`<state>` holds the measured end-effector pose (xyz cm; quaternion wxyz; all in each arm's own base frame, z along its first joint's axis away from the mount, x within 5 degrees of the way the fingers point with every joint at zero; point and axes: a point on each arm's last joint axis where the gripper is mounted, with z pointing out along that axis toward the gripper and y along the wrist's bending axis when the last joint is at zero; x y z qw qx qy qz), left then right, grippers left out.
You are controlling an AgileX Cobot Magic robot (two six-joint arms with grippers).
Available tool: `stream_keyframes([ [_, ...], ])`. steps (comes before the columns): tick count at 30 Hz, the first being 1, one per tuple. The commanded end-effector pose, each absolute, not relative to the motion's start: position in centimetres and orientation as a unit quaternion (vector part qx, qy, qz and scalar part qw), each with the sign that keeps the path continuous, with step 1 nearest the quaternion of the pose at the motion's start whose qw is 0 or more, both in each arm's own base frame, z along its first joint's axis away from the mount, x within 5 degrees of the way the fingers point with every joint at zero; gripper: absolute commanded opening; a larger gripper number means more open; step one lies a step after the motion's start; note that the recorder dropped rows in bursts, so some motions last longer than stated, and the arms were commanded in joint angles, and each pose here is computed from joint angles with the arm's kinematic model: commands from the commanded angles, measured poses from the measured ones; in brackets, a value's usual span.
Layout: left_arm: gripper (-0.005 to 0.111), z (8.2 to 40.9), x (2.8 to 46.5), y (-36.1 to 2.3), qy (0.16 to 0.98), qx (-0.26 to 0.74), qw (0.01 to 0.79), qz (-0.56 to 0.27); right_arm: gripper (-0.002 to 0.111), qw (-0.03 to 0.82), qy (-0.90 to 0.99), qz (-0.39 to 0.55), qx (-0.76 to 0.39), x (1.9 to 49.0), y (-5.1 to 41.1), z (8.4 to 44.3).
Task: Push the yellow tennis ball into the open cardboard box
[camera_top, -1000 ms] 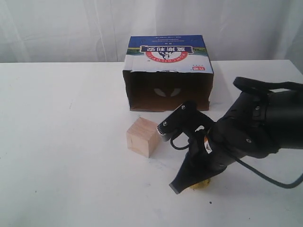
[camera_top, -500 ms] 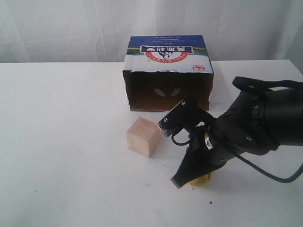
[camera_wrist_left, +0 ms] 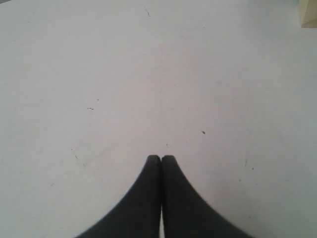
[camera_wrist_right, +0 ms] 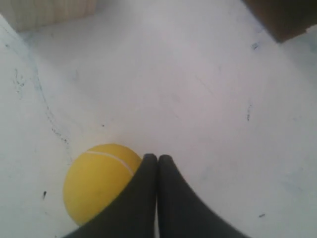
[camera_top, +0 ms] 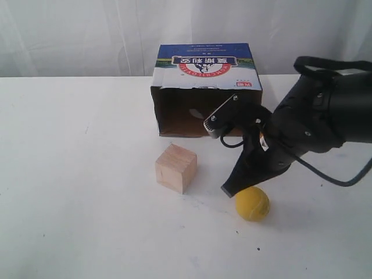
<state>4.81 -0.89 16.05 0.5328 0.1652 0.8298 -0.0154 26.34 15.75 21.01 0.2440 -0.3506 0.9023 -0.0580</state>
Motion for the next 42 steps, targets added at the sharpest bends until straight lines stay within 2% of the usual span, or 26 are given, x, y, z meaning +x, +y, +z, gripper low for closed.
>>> stream_keyframes([
  [1, 0.000, 15.9, 4.8, -0.9, 0.832, 0.169, 0.529, -0.014, 0.000, 0.228, 0.912, -0.069, -0.333, 25.7, 14.8, 22.0],
  [5, 0.000, 15.9, 4.8, -0.9, 0.832, 0.169, 0.529, -0.014, 0.000, 0.179, 0.930, -0.065, -0.315, 24.3, 14.1, 20.7],
  [8, 0.000, 15.9, 4.8, -0.9, 0.832, 0.169, 0.529, -0.014, 0.000, 0.179, 0.929, -0.046, -0.320, 23.6, 14.3, 19.7],
  [12, 0.000, 15.9, 4.8, -0.9, 0.832, 0.169, 0.529, -0.014, 0.000, 0.209, 0.917, -0.035, -0.337, 24.5, 15.1, 18.5],
  [16, 0.000, 15.9, 4.8, -0.9, 0.832, 0.169, 0.529, -0.014, 0.000, 0.185, 0.923, -0.040, -0.336, 26.3, 15.7, 16.1],
  [19, 0.000, 15.9, 4.8, -0.9, 0.832, 0.169, 0.529, -0.014, 0.000, 0.184, 0.923, -0.038, -0.337, 26.6, 15.9, 15.7],
  [32, 0.000, 15.9, 4.8, -0.9, 0.832, 0.169, 0.529, -0.014, 0.000, 0.203, 0.915, -0.043, -0.346, 27.1, 15.9, 16.1],
  [38, 0.000, 15.9, 4.8, -0.9, 0.832, 0.169, 0.529, -0.014, 0.000, 0.240, 0.907, -0.050, -0.343, 29.0, 16.2, 18.1],
  [42, 0.000, 15.9, 4.8, -0.9, 0.832, 0.169, 0.529, -0.014, 0.000, 0.275, 0.899, -0.052, -0.336, 29.8, 16.5, 20.8],
])
